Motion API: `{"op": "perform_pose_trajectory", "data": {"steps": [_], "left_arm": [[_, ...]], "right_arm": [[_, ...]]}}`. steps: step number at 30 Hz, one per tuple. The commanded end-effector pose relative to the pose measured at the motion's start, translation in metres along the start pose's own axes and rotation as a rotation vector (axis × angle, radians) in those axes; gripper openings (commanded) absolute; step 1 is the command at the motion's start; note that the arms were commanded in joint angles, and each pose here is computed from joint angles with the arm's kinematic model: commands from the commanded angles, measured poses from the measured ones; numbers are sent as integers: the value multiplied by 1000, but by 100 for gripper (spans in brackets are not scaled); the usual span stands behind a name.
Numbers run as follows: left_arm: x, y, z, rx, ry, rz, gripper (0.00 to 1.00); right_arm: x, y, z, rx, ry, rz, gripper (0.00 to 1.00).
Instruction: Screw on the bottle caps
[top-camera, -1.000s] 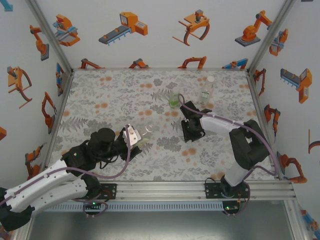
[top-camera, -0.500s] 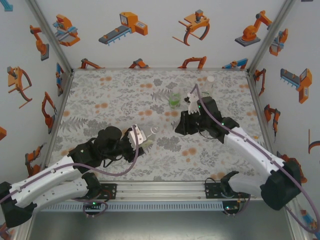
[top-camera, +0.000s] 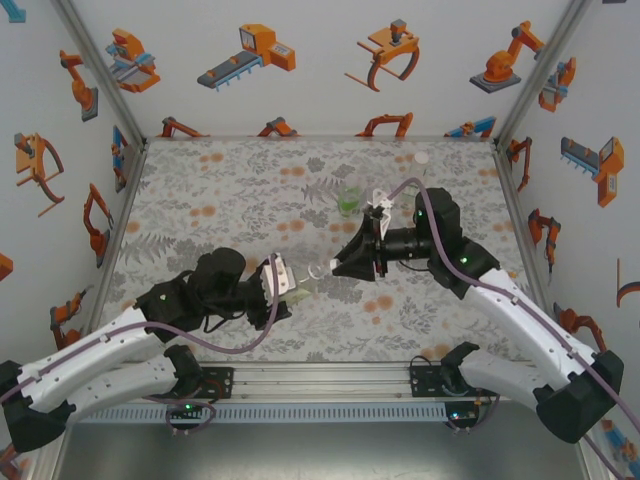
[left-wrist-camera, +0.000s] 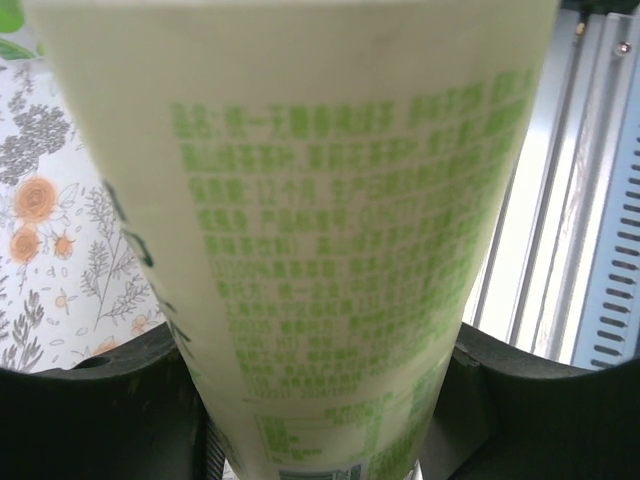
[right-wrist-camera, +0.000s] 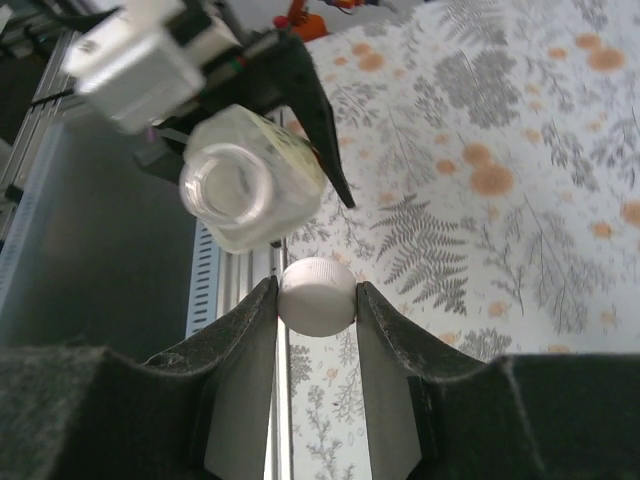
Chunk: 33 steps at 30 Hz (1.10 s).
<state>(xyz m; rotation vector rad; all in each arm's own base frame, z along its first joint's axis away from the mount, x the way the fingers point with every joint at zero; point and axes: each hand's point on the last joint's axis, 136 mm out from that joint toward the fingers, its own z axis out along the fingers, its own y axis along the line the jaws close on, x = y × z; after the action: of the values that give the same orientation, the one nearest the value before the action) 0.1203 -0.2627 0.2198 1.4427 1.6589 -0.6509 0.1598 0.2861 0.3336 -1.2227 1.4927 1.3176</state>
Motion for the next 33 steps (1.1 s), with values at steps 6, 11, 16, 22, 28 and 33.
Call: {"op": "perform_pose_trajectory", "data": {"steps": [6,11,16,22,28,33], "left_arm": [[-5,-14,1,99,6,20,0],[-8,-16,2,115,3,21,0],[-7,-16,4,121,6,21,0],[-8,-17,4,129,4,20,0],[-7,-19,6,145,12,23,0],[-7,-22,9,171,23,20,0]], "right_arm": [[-23,37,-1,-141,-21,-182,4],[-18,43,3,-163,25,-194,2],[-12,42,8,-158,60,-193,2],[-8,39,13,-150,86,-191,2],[-6,40,16,-146,113,-201,1],[-4,43,16,-163,148,-203,0]]}}
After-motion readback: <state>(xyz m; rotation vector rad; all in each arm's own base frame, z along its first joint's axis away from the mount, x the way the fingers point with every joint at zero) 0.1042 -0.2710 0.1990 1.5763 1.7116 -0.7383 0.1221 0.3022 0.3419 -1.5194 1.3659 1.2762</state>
